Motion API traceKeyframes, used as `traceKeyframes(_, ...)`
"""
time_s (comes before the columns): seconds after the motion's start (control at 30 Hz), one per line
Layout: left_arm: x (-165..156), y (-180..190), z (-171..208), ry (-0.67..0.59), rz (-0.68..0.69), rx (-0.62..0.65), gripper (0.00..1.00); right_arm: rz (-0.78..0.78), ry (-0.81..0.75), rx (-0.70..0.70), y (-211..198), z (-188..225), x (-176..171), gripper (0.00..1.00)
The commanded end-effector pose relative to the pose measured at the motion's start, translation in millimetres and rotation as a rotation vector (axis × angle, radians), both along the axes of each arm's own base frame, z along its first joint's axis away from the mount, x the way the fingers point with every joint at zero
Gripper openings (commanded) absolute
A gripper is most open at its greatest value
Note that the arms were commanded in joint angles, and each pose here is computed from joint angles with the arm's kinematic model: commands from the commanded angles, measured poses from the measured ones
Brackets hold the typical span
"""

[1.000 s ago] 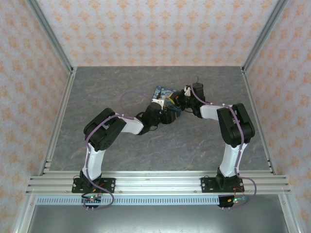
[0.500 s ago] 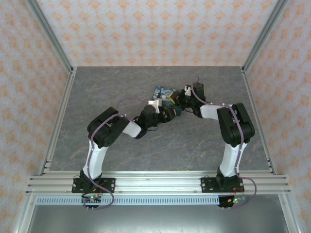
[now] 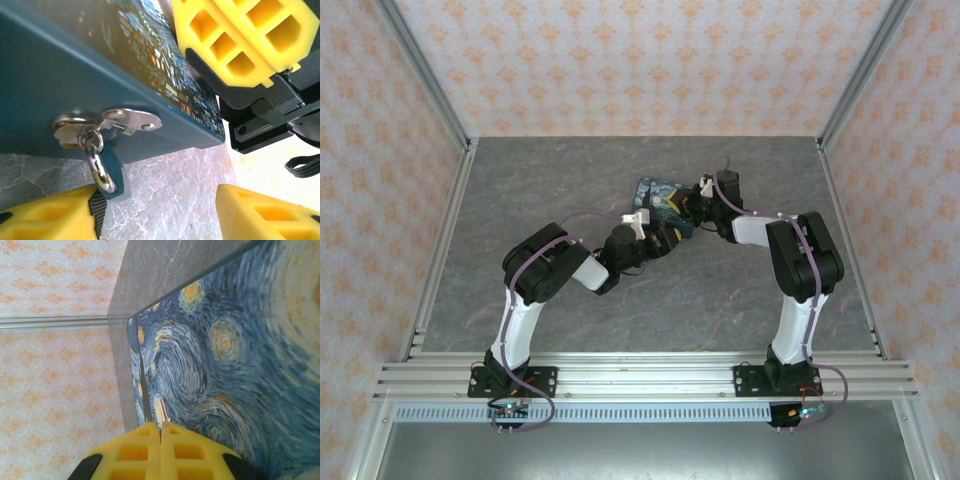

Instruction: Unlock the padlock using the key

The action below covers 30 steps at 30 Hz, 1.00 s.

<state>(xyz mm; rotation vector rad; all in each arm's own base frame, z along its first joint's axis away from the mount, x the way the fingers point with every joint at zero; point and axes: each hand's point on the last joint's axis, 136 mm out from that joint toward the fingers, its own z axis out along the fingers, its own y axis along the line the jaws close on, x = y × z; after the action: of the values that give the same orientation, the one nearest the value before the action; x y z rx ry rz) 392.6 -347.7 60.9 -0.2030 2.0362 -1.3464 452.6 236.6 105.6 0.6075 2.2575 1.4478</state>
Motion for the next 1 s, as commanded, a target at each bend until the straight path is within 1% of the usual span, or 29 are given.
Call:
traceKeyframes(0.0, -1.9, -1.6, -10.0, 0.032, 0.023, -0.02, 0.6, 0.02, 0.092, -0.03, 2.9, -34.4, -11.7, 0.0)
traceKeyframes(0.2, 6.4, 5.1, -26.3, 0.088, 0.096, -0.005, 0.57, 0.018, 0.094, -0.028, 2.8, -34.8, -12.0, 0.0)
traceKeyframes(0.47, 7.6, 21.1, -50.8, 0.17, 0.184, 0.074, 0.5, 0.017, 0.088, -0.022, 3.5, -31.2, -10.5, 0.0)
traceKeyframes(0.6, 4.6, 31.3, -67.1, 0.226, 0.232, 0.122, 0.45, 0.016, 0.089, -0.019, 3.4, -32.3, -10.0, 0.0)
traceKeyframes(0.8, 4.4, 38.4, -75.2, 0.256, 0.27, 0.144, 0.42, 0.015, 0.091, -0.012, 4.2, -33.2, -9.8, 0.0)
traceKeyframes(0.97, 5.6, 41.6, -78.8, 0.277, 0.299, 0.151, 0.37, 0.013, 0.089, -0.009, 4.1, -32.3, -8.7, 0.0)
